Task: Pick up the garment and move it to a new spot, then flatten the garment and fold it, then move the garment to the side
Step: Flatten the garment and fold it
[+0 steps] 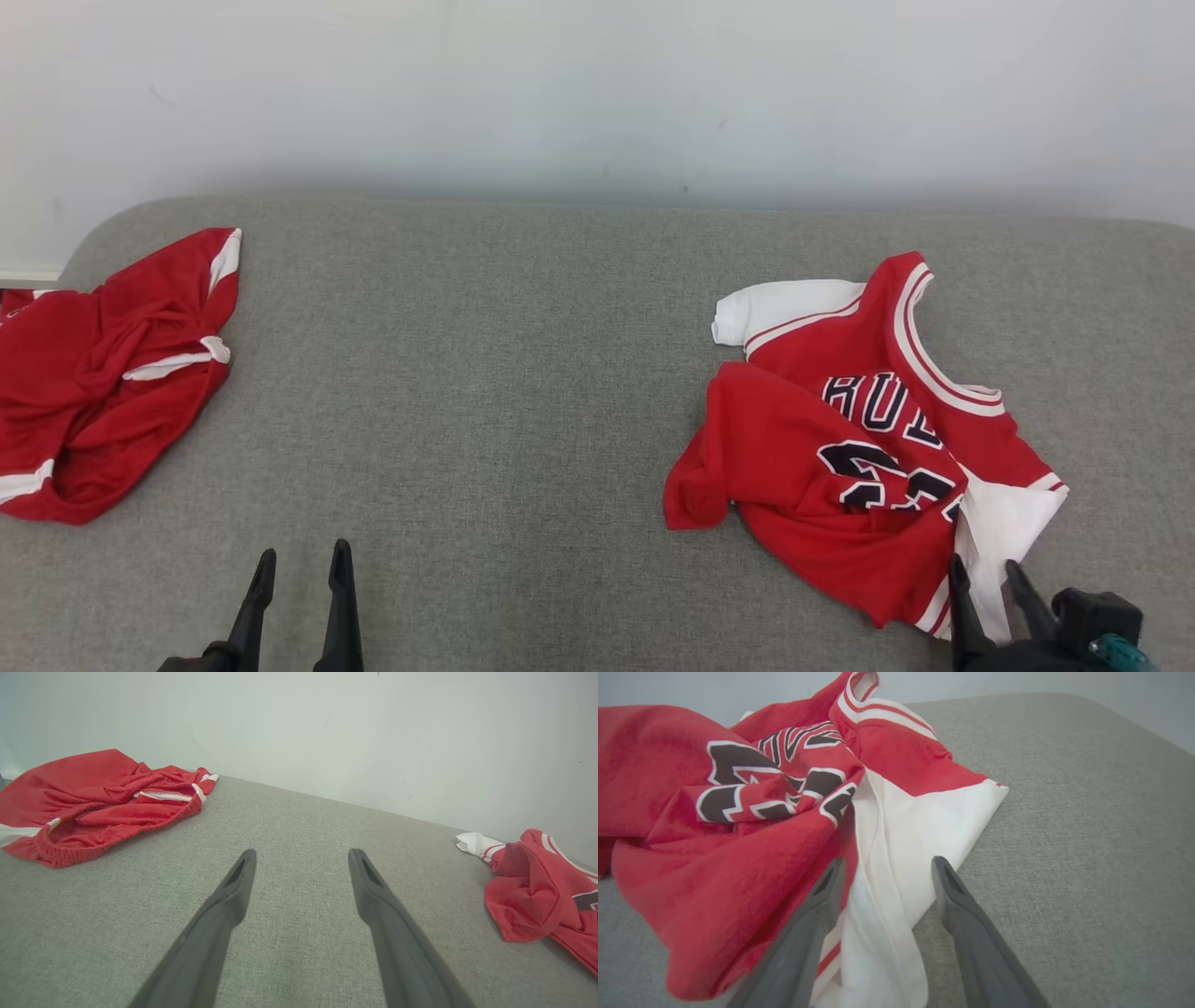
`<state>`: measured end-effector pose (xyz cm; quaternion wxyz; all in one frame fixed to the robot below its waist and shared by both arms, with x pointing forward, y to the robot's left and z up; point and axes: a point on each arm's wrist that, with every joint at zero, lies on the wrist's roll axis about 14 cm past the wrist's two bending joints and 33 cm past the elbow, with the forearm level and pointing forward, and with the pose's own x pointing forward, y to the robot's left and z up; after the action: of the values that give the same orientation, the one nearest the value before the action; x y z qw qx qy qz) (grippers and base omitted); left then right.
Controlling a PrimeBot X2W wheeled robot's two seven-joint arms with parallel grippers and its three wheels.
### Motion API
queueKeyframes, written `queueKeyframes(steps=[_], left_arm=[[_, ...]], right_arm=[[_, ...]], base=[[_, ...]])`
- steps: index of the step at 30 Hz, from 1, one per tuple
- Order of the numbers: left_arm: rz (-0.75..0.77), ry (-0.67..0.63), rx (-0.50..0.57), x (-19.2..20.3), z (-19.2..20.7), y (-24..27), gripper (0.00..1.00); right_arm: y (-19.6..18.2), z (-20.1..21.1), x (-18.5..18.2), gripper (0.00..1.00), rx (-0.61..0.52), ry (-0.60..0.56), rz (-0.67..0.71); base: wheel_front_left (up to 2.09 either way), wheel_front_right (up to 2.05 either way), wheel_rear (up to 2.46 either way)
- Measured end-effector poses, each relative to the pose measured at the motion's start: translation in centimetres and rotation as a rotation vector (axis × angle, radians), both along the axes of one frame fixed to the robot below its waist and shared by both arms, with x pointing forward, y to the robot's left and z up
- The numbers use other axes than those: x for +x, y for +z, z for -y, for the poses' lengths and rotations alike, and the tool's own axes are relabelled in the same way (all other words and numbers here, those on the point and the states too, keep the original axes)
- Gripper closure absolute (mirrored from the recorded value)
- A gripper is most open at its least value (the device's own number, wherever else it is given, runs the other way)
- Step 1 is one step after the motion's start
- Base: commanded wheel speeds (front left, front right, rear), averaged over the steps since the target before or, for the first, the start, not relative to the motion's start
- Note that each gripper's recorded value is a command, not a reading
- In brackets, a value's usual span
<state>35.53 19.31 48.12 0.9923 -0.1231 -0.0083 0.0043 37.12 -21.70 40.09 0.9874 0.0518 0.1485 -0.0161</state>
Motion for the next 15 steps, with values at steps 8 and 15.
queueKeyframes(steps=[8, 15], left_arm=[[-0.011, -0.022, -0.001, 0.7, 0.7, -0.4, 0.00], [-0.023, -0.051, -0.008, 1.1, 1.7, -0.8, 0.00]], right_arm=[[0.6, 1.0, 0.1, 1.00, 0.046, -0.060, 0.029], [-1.8, 4.4, -5.1, 1.00, 0.277, -0.330, 0.016]], base=[[0.00, 0.00, 0.00], [0.00, 0.00, 0.00]])
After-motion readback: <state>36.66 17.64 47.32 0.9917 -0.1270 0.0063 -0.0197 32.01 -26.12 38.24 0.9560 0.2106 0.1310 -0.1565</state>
